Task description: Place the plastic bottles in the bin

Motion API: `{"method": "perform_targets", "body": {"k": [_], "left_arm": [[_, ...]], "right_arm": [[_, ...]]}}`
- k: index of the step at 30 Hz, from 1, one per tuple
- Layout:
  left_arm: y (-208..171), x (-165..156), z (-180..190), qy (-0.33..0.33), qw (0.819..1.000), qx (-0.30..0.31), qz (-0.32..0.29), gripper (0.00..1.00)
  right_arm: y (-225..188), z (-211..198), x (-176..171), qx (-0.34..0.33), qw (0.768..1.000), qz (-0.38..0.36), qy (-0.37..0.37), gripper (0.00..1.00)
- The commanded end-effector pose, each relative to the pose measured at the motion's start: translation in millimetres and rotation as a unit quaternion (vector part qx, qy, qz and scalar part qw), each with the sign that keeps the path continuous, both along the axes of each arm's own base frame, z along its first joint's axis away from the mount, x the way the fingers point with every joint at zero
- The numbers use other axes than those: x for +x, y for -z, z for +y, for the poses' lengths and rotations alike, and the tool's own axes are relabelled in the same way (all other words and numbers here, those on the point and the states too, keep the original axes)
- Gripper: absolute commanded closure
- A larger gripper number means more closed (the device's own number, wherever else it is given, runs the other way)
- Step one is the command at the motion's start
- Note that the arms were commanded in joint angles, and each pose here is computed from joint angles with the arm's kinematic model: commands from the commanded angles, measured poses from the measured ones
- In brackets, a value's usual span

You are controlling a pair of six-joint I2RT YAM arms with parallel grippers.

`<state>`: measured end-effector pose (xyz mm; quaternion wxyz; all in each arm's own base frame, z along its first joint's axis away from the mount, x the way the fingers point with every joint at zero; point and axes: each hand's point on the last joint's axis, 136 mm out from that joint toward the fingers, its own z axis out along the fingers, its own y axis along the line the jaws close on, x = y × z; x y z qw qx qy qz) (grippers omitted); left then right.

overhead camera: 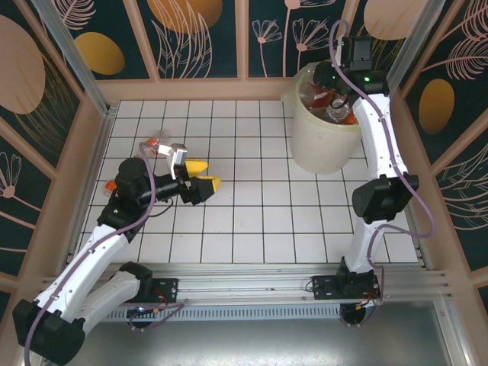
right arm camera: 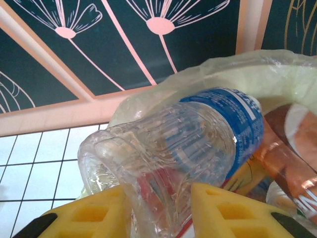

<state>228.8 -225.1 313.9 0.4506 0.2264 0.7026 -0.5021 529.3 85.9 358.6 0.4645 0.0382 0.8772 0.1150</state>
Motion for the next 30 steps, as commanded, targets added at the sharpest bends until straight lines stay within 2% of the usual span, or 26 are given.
{"method": "perform_targets", "body": {"k": [1,8,13,17,24,28,30], "left_arm": [[-0.7,-0.1,0.1,-0.002,1.000,0.001,-0.017,0.01],[2.0,1.3,-1.5,0.001,1.000,0.002,-0.012,0.01],[1.2,0.7,-1.1,0.001,1.000,0.002,-0.014,0.01],[1.6,1.4,-0.8,-0.001,1.000,0.003,-0.012,0.01],[1.5,3.3,1.6,-0.013,1.000,0.007,-0.013,0.01],[-2.2,9.3,11.1,-0.052,0.998,0.020,-0.015,0.01],[-3.7,17.0,21.5,-0.095,0.995,0.034,-0.013,0.02]], "right_arm": [[24.8,-2.1,-4.4,-0.019,0.999,0.037,0.005,0.65],[11.2,3.4,-15.9,-0.016,1.000,0.017,-0.016,0.65],[26.5,-10.4,-22.4,-0.046,0.998,0.040,0.010,0.65],[20.3,-15.2,-24.3,-0.037,0.999,0.029,0.017,0.65],[-25.1,-5.7,-29.5,0.001,1.000,-0.015,-0.013,0.54],[-49.8,-7.9,-40.1,0.014,0.999,-0.040,-0.018,0.47],[-58.0,-8.8,-49.8,0.017,0.998,-0.052,-0.020,0.45]]}}
